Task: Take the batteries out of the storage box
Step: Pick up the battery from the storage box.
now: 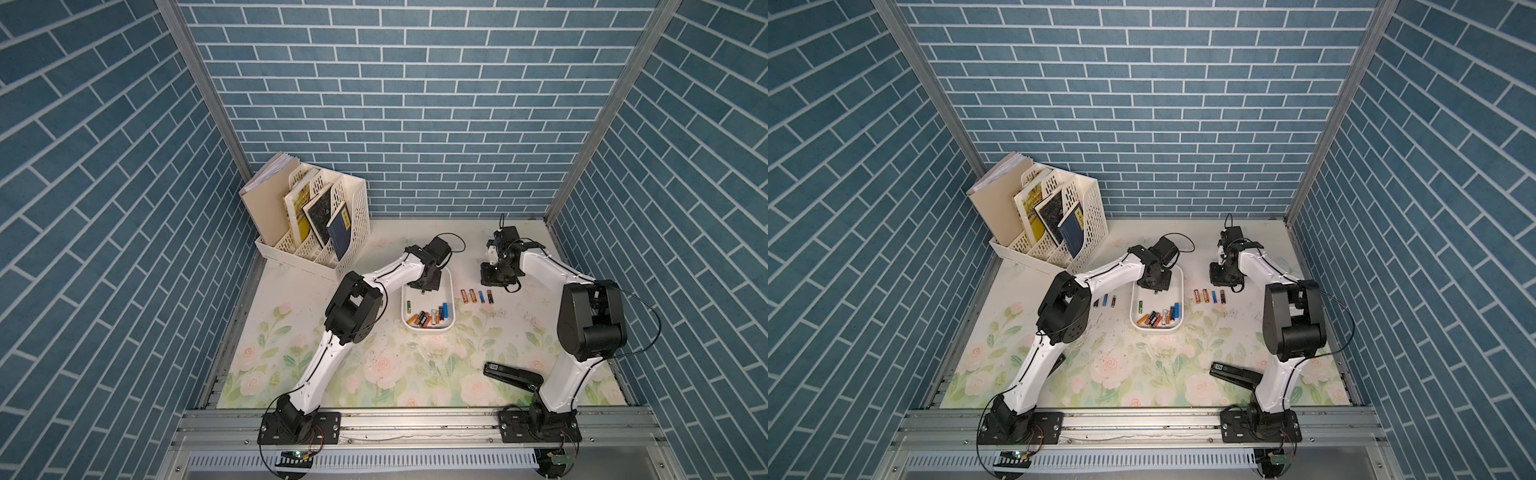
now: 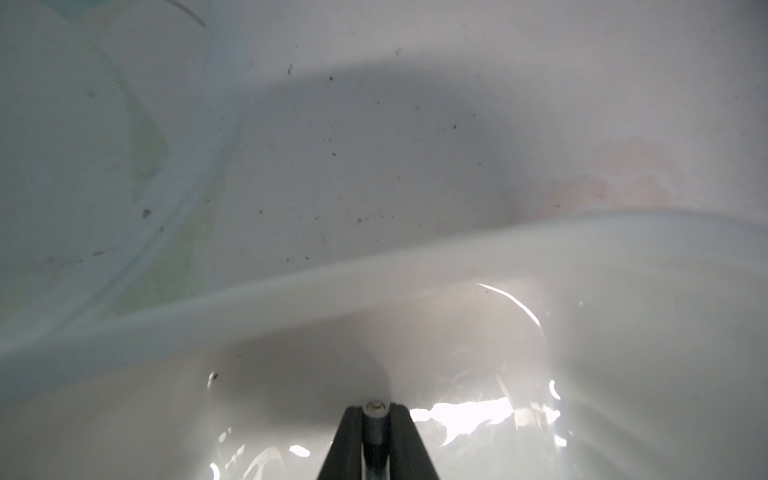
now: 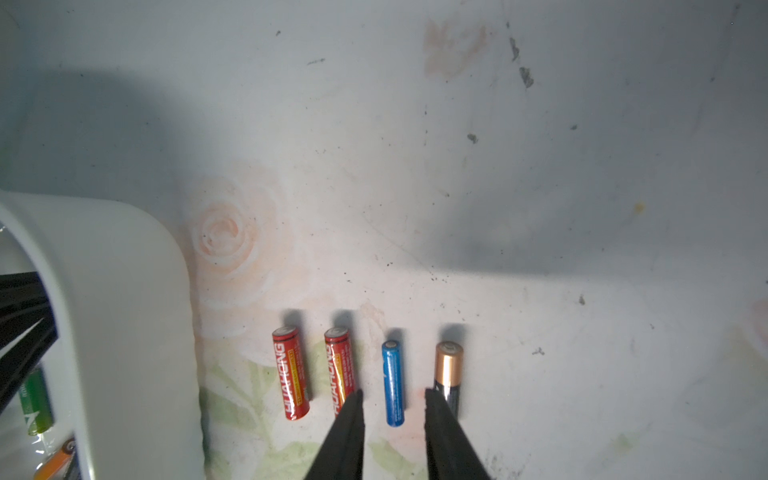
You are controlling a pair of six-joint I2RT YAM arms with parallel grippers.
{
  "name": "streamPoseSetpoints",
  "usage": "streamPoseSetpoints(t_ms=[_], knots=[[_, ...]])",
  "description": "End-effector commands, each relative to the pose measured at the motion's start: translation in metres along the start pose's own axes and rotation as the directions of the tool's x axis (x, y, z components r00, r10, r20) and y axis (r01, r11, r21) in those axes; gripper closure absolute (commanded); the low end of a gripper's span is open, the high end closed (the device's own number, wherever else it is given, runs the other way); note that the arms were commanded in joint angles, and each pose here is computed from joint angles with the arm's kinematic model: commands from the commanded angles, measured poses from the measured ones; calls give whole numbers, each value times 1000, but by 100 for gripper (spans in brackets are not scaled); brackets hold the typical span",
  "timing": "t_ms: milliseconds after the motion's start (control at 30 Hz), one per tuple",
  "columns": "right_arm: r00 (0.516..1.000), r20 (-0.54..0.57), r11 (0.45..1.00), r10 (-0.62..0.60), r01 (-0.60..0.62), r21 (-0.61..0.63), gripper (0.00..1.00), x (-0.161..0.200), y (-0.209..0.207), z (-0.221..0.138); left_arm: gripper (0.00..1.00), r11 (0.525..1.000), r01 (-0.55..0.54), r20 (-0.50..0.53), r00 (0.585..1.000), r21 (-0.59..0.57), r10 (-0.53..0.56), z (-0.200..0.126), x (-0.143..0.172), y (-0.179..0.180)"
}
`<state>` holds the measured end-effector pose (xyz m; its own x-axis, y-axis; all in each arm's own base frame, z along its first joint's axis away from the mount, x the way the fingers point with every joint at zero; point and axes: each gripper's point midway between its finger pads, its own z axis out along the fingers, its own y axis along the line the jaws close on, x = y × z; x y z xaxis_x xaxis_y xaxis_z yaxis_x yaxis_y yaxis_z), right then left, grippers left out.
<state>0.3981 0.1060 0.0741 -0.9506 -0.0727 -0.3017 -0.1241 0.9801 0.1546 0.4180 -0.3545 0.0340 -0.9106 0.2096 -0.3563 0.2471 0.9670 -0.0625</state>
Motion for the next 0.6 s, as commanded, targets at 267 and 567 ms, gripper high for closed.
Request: streamPoseSetpoints(t_ms=[267, 567], knots=[[1000, 16, 1000, -5, 5, -16, 71, -5, 5, -2, 82, 998, 17, 66, 998, 53, -21, -61, -13, 2], [1000, 18, 1000, -5, 5, -14, 71, -7, 5, -2, 82, 994, 71, 128, 988, 81, -81, -109, -22, 31]])
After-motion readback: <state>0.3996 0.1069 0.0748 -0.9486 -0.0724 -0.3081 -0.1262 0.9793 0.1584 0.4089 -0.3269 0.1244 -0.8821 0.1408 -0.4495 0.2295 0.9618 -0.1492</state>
